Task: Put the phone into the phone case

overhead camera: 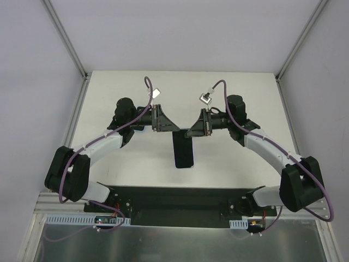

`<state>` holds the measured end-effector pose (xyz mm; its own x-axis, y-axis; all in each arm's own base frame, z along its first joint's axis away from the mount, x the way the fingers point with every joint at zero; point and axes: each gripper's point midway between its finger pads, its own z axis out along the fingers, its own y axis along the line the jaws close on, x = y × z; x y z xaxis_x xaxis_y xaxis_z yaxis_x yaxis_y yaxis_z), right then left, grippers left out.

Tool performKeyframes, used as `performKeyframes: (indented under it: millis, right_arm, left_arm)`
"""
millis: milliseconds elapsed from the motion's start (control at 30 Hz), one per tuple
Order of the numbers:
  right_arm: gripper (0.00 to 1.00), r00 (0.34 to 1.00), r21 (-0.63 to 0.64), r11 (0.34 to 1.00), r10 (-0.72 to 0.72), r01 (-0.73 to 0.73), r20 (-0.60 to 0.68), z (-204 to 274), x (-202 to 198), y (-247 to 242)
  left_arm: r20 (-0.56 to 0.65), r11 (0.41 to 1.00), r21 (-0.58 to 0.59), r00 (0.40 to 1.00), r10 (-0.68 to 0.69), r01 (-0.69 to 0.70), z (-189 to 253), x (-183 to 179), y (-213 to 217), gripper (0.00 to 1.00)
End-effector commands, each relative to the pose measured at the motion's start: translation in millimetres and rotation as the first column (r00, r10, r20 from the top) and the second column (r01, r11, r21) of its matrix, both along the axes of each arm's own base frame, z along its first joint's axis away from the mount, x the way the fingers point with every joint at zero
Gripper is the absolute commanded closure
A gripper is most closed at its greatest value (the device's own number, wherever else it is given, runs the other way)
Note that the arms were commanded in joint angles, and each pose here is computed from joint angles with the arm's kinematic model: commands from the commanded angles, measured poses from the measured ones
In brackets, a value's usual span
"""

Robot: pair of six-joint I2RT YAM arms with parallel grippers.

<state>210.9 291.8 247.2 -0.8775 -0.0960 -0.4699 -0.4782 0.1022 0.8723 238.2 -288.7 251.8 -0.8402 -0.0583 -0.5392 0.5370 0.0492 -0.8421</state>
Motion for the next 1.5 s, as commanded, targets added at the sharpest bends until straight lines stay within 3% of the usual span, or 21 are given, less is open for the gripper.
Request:
performKeyframes:
  millis: [0,33,67,167,267,300,367,500,633,800,1100,1400,1467]
  right_arm:
    - [0.99,0.996,0.021,0.998,0.051,-0.053,0.070,18,-20,-3]
    - [0.98,0.996,0.017,0.999,0.049,-0.051,0.068,17,-19,-2]
    - [0.98,0.997,0.012,0.999,0.044,-0.045,0.063,17,-19,-2]
    - [0.99,0.998,-0.008,1.000,0.020,-0.020,0.058,17,-14,-2]
    - [0.99,0.998,-0.048,0.999,-0.018,0.021,0.056,11,-8,-2]
    - [0.98,0.998,-0.053,0.998,-0.026,0.029,0.059,11,-7,-2]
    - [0.99,0.998,-0.055,0.998,-0.026,0.029,0.055,10,-5,-1]
    - [0.99,0.997,-0.046,0.999,-0.011,0.015,0.072,12,-10,-2]
    - [0.98,0.995,-0.034,0.999,0.015,-0.012,0.094,15,-17,-4]
    - [0.99,0.993,-0.028,0.999,0.045,-0.042,0.111,14,-20,-5]
    - [0.99,0.990,-0.024,0.999,0.033,-0.030,0.139,21,-14,-2]
    - [0.99,0.987,0.005,0.999,0.033,-0.034,0.158,34,-11,3]
    - [0.99,0.989,0.008,0.999,0.035,-0.036,0.142,37,-9,4]
  left_arm:
    - [0.098,0.998,-0.061,0.995,-0.022,0.028,22,-5,0,0.57]
    - [0.100,0.997,-0.067,0.995,-0.025,0.032,22,-5,1,0.63]
    - [0.094,0.997,-0.066,0.995,-0.031,0.038,20,-6,1,0.80]
    - [0.090,0.998,-0.056,0.995,-0.033,0.038,14,-8,1,1.00]
    - [0.069,1.000,0.011,0.998,0.001,-0.002,-1,-5,3,1.00]
    - [0.129,0.998,0.037,0.991,0.038,-0.043,-3,3,3,1.00]
    - [0.090,0.995,0.083,0.995,0.047,-0.055,-11,1,6,1.00]
    - [0.098,0.991,0.107,0.992,0.076,-0.087,-10,1,10,0.53]
    - [0.097,0.991,0.088,0.991,0.091,-0.099,-6,-6,14,0.37]
    - [0.101,0.997,-0.009,0.992,0.072,-0.071,18,-13,14,0.34]
    - [0.076,0.999,-0.007,0.996,-0.036,0.036,11,-26,13,0.33]
    - [0.038,0.998,-0.002,0.998,-0.056,0.056,1,-19,9,0.34]
    - [0.038,0.998,-0.012,0.997,-0.068,0.068,3,-18,8,0.40]
